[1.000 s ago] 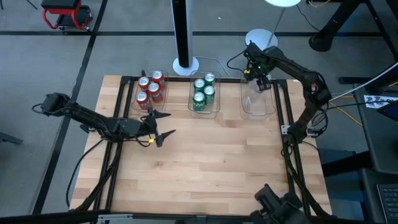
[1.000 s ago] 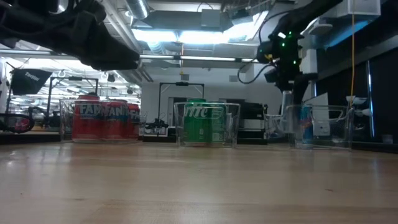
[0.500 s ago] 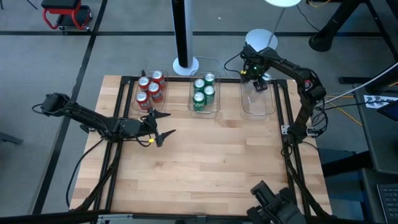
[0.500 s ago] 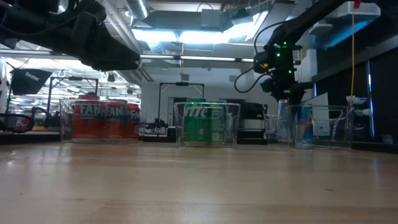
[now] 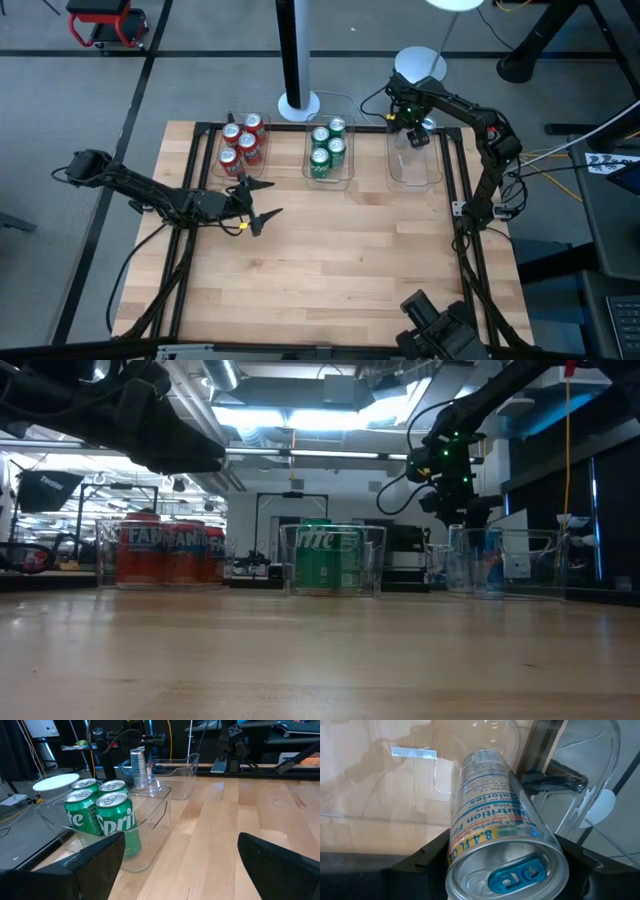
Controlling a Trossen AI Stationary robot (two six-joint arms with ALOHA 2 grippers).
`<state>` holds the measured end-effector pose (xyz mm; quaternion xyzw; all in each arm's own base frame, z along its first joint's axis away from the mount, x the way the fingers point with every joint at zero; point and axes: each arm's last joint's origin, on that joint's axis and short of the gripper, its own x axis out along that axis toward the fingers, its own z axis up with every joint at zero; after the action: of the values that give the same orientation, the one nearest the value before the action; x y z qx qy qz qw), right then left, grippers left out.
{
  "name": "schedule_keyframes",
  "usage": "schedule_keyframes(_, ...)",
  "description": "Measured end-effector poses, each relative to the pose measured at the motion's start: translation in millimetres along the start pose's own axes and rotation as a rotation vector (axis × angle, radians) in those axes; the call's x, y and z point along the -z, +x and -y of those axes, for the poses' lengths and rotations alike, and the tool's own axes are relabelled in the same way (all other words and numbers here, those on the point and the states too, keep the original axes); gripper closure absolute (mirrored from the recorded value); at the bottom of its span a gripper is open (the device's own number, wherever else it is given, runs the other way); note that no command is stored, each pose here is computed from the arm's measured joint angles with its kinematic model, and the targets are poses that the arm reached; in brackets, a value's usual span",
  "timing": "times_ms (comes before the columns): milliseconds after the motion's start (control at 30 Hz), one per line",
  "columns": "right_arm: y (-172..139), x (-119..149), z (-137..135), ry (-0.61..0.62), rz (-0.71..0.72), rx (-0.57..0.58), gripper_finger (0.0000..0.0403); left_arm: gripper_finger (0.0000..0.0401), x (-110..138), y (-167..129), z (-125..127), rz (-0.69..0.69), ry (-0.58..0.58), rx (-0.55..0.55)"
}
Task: Sort soda cans
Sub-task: Put the blue soda can into the right transparent bin
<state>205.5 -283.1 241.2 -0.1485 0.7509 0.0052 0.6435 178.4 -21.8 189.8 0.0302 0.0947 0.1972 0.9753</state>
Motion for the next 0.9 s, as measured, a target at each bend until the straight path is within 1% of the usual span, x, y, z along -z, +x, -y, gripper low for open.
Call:
schedule_keyframes(167,0.0,0.0,-0.2,0.024,0.001,-0.002,0.0153,0.0026,0.0,0.0,0.0,0.0,0.0,0.0)
schedule_keyframes(767,0.0,0.1,-1.0,0.032,0.005,-0.013,0.0152,0.0026,0.0,-0.1,0.3,0.0,-0.001,0.002)
schedule_keyframes(900,0.0,0.0,-0.9,0.049,0.007,-0.013,0.0136,0.0026,0.0,-0.1,0.2,0.0,0.0,0.002)
